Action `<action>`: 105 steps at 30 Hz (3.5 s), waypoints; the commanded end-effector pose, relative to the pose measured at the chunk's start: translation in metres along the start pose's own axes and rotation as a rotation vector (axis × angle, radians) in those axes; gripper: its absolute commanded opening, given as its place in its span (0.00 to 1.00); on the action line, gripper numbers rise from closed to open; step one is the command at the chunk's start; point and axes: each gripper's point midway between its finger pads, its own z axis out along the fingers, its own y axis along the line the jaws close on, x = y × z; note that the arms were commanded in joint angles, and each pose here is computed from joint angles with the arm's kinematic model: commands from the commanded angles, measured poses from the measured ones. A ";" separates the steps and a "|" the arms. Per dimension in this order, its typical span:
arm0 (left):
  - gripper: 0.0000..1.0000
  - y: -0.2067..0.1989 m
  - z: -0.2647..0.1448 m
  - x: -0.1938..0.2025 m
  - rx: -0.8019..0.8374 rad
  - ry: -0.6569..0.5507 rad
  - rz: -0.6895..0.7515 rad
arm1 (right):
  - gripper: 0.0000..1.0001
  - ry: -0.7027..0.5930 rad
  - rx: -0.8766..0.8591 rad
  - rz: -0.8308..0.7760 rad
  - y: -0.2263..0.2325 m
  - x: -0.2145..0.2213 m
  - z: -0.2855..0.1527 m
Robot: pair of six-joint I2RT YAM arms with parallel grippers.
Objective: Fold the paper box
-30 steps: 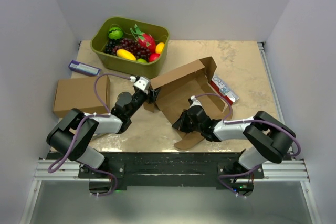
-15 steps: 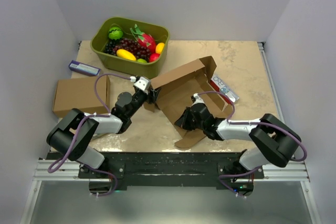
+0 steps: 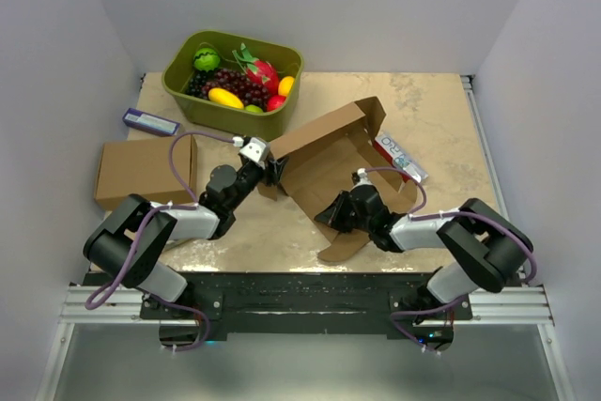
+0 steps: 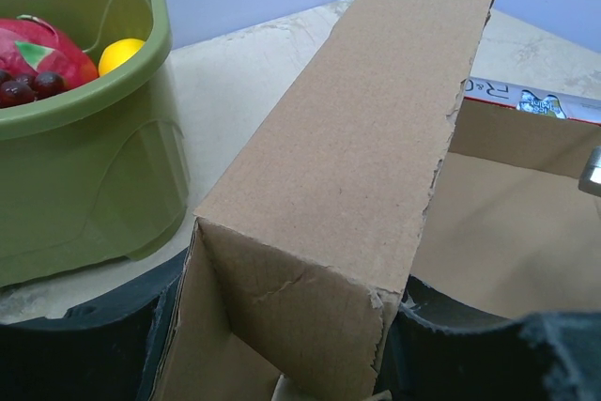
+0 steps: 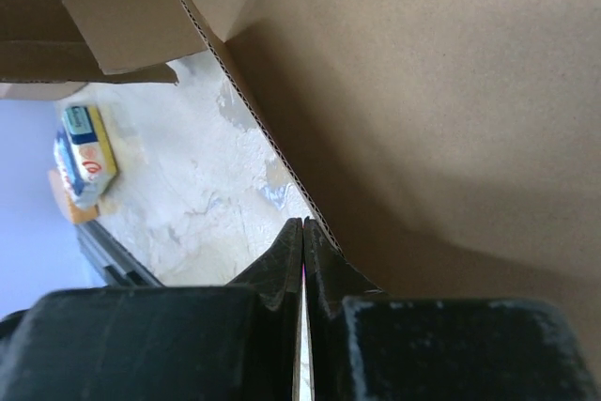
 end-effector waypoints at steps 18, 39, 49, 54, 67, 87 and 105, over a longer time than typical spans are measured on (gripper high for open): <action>0.25 -0.007 -0.002 -0.007 0.036 -0.026 0.051 | 0.01 0.039 0.343 0.186 -0.116 0.032 -0.002; 0.25 -0.029 -0.002 -0.012 0.149 -0.034 0.118 | 0.80 -0.355 -0.226 0.124 0.115 -0.115 -0.107; 0.26 -0.047 -0.003 -0.013 0.201 -0.048 0.154 | 0.77 -0.537 -0.288 0.211 0.124 -0.151 -0.107; 0.26 -0.057 -0.005 -0.015 0.218 -0.065 0.162 | 0.68 -0.597 -0.254 0.295 0.101 -0.156 -0.098; 0.43 -0.075 -0.002 -0.018 0.251 -0.079 0.114 | 0.17 -0.681 -0.210 0.393 0.069 -0.158 -0.097; 0.96 -0.066 -0.059 -0.056 0.305 -0.101 -0.061 | 0.11 -0.660 -0.192 0.394 0.062 -0.152 -0.094; 0.85 -0.011 -0.087 -0.023 0.207 -0.063 -0.142 | 0.12 -0.644 -0.216 0.386 0.065 -0.149 -0.094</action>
